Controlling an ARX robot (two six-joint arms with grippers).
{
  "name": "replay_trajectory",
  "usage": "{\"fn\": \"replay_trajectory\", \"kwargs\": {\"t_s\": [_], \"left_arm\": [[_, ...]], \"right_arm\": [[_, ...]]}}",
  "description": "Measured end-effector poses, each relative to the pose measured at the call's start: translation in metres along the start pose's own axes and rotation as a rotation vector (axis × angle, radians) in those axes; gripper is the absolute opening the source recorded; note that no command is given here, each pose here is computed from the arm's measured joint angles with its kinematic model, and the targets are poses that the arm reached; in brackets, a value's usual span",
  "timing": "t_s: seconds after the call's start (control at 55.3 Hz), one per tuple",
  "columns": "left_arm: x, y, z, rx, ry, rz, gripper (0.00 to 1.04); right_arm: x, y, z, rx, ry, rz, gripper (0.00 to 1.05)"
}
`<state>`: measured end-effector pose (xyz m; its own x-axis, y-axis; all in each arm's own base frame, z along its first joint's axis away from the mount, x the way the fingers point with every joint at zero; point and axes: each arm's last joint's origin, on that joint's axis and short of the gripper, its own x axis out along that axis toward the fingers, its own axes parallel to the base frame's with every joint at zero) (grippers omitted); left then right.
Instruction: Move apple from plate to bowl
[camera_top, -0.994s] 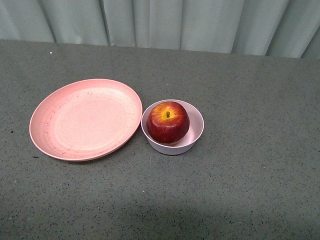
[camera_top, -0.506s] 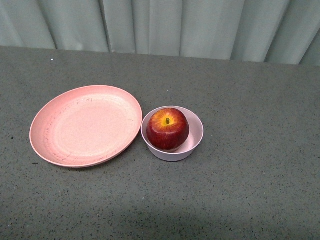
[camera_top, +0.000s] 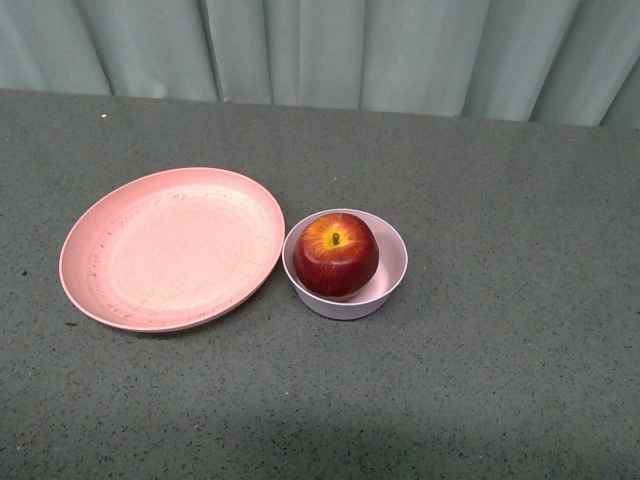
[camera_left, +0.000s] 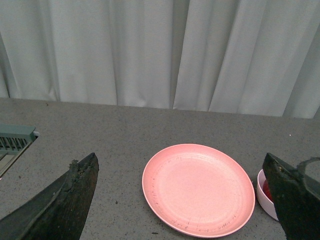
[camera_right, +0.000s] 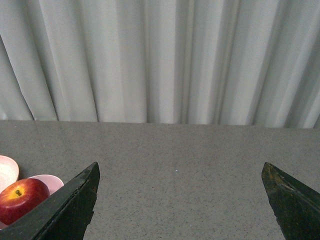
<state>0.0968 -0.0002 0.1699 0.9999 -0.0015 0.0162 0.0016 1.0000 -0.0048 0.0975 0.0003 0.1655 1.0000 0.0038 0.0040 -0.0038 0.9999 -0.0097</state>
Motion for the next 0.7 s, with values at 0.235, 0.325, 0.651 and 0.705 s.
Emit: {"fn": "replay_trajectory", "kwargs": {"t_s": [0.235,0.325,0.651,0.705], "left_arm": [[0.0,0.0,0.0,0.0,0.0,0.0,0.98],[0.0,0.0,0.0,0.0,0.0,0.0,0.98],[0.0,0.0,0.0,0.0,0.0,0.0,0.98],[0.0,0.0,0.0,0.0,0.0,0.0,0.98]], "right_arm": [[0.0,0.0,0.0,0.0,0.0,0.0,0.95],[0.0,0.0,0.0,0.0,0.0,0.0,0.95],[0.0,0.0,0.0,0.0,0.0,0.0,0.95],[0.0,0.0,0.0,0.0,0.0,0.0,0.95]]}}
